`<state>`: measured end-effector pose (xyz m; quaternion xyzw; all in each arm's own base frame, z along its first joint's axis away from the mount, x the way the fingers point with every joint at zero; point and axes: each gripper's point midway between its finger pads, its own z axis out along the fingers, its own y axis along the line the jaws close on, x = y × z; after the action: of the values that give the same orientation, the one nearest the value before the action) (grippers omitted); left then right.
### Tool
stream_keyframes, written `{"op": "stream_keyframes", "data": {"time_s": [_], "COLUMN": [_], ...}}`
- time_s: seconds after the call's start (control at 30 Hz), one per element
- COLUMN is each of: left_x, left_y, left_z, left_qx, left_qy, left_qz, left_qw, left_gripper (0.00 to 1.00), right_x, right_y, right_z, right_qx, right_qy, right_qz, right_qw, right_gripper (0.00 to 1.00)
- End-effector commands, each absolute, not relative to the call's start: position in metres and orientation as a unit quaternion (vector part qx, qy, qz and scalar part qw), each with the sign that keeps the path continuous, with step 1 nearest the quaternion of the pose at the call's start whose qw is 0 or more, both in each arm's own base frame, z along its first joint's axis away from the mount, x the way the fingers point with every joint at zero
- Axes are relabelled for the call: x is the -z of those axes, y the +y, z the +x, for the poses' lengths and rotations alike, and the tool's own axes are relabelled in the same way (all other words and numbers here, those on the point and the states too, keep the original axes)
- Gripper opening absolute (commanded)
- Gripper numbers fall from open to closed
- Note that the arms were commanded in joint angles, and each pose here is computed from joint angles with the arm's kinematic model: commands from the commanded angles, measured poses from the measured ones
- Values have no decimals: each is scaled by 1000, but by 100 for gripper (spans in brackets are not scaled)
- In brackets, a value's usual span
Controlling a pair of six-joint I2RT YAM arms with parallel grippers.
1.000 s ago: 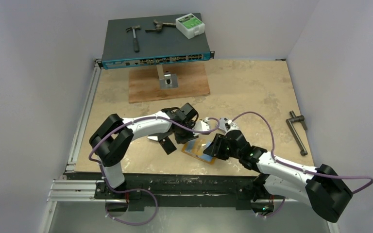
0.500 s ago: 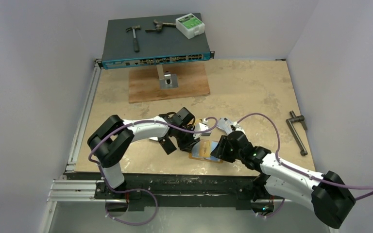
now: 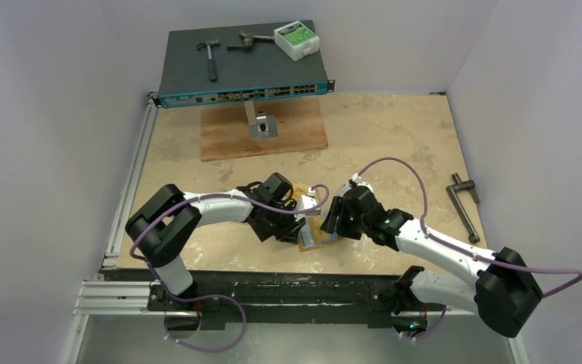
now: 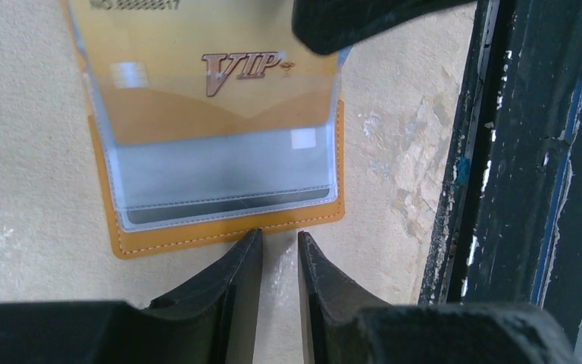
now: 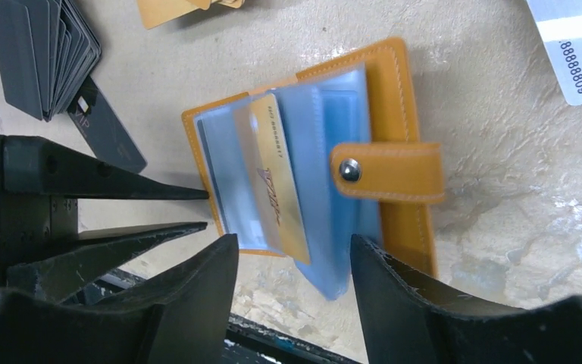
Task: Put the credit cards into the card holder
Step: Insert the credit card into the card holder.
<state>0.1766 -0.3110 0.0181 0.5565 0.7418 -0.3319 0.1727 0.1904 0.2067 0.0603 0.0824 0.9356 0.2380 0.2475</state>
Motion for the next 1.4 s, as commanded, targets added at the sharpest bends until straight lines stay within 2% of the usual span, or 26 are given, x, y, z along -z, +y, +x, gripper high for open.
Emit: {"op": "stream_keyframes", "data": {"time_s": [0.0, 0.23, 0.43, 0.7, 0.83, 1.23, 1.37], "left_x": [-19, -28, -32, -33, -37, -23, -19], "left_y": [-300, -298, -299, -300, -302, -305, -306], "left_z": [181, 191, 193, 187, 183, 184, 185], "left_qx": [338, 332, 335, 353, 370, 360, 353], "left_qy": [747, 749, 744, 730, 698, 697, 699], "left_qz": [541, 533, 534, 541, 554, 560, 563], "left_qw": [186, 212, 221, 223, 265, 265, 263], "left_gripper": [24, 23, 23, 24, 24, 24, 24], "right_x": [-85, -103, -128, -94, -77, -59, -57], "right_y": [204, 174, 202, 236, 244, 229, 215], "right_z": [190, 168, 193, 217, 214, 223, 225], "right_qx": [-229, -208, -258, -266, -285, -276, -265], "right_qy": [938, 940, 918, 923, 922, 918, 917], "right_qz": [60, 82, 62, 40, 41, 100, 121], "right_qw": [254, 257, 294, 273, 258, 265, 271], "right_gripper": [56, 55, 55, 59, 60, 34, 33]}}
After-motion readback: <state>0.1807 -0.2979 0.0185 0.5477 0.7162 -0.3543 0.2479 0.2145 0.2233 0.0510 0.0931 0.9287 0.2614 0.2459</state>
